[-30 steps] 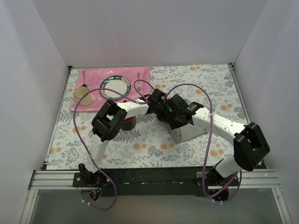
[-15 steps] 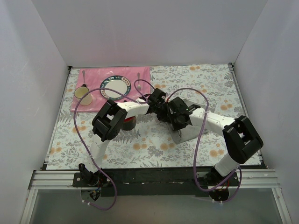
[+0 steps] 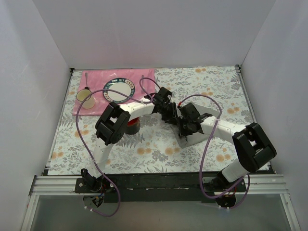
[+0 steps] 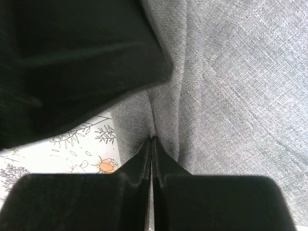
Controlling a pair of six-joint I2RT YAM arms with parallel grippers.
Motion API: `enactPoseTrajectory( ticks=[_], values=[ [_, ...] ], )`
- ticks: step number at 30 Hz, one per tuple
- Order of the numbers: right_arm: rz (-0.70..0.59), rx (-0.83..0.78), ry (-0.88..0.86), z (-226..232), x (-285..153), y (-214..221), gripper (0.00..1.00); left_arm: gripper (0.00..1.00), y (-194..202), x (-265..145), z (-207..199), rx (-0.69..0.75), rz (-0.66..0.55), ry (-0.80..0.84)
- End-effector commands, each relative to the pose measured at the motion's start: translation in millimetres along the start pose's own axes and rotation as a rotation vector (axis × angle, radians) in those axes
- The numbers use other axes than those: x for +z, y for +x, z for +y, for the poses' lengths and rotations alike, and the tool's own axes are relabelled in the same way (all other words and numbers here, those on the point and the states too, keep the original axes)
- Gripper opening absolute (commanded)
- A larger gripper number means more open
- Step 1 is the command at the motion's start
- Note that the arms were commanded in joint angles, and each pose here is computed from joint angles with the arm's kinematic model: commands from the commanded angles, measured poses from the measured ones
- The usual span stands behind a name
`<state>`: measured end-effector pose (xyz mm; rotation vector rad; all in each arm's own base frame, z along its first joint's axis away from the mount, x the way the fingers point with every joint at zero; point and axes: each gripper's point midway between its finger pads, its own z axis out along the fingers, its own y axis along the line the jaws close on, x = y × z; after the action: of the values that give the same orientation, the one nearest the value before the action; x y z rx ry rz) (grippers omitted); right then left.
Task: Fold the napkin, place the utensils inside, and roll it up
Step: Roll the napkin with the utensil
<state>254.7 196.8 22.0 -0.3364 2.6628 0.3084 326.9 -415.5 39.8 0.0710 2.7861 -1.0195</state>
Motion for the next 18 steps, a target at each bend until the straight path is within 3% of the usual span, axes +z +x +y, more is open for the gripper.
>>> enactPoseTrajectory(
  ticks=[1, 9, 15, 17, 18],
  values=[
    [0.146, 0.044, 0.087, -32, 20, 55, 0.01, 0.27, -37, -46, -21, 0.038, -0.082, 0.034],
    [0.158, 0.058, 0.082, -36, 22, 59, 0.01, 0.27, -64, -105, -19, 0.079, -0.207, 0.005],
    [0.157, 0.056, 0.063, -34, 23, 57, 0.01, 0.41, -72, -111, 3, 0.059, -0.234, -0.049],
    [0.157, 0.055, 0.053, -32, 23, 56, 0.01, 0.35, -75, -103, 9, 0.051, -0.229, -0.059],
    [0.158, 0.054, 0.051, -32, 23, 55, 0.01, 0.26, -75, -98, 11, 0.046, -0.224, -0.065]
  ],
)
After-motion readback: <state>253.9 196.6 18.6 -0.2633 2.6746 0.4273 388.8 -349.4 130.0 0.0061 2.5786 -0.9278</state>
